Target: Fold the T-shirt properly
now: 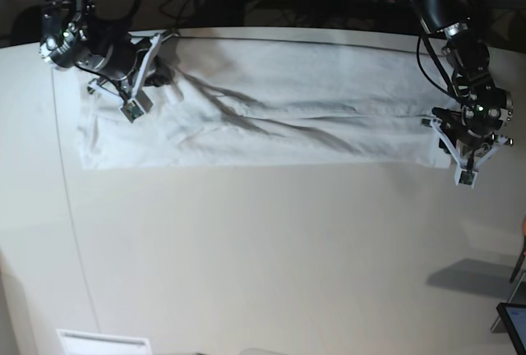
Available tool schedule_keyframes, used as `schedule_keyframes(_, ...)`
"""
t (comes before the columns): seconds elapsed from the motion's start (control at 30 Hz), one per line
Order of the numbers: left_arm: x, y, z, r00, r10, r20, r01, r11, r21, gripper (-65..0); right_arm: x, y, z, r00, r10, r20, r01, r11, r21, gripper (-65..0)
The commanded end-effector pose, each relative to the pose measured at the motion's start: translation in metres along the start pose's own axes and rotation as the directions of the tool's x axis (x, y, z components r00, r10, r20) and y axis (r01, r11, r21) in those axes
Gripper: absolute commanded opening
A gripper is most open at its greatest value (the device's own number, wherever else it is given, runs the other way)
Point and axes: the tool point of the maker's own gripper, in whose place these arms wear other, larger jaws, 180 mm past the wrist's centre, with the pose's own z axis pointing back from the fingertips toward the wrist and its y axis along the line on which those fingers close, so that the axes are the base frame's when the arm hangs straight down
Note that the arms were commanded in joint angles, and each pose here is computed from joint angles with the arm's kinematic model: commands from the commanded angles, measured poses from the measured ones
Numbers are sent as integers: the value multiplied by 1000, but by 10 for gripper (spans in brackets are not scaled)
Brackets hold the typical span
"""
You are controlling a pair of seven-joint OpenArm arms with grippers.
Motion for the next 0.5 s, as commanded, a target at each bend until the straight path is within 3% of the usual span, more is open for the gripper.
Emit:
schedule_keyframes(0.0, 13, 14, 5, 999, 1, 40, -2, 999, 36, -432, 9, 0, 3, 999, 10, 33, -10, 1000, 2, -647)
schedule_keyframes(0.13, 27, 17, 5, 998, 12, 66, -15, 999, 40, -432, 9, -3, 4, 999, 7, 36, -7, 1000, -5, -647)
schedule_keyframes(0.47, 17, 8, -12, 999, 39, 18, -39, 999, -5, -437, 7, -3, 1, 999, -5, 38, 5, 1000, 2, -647)
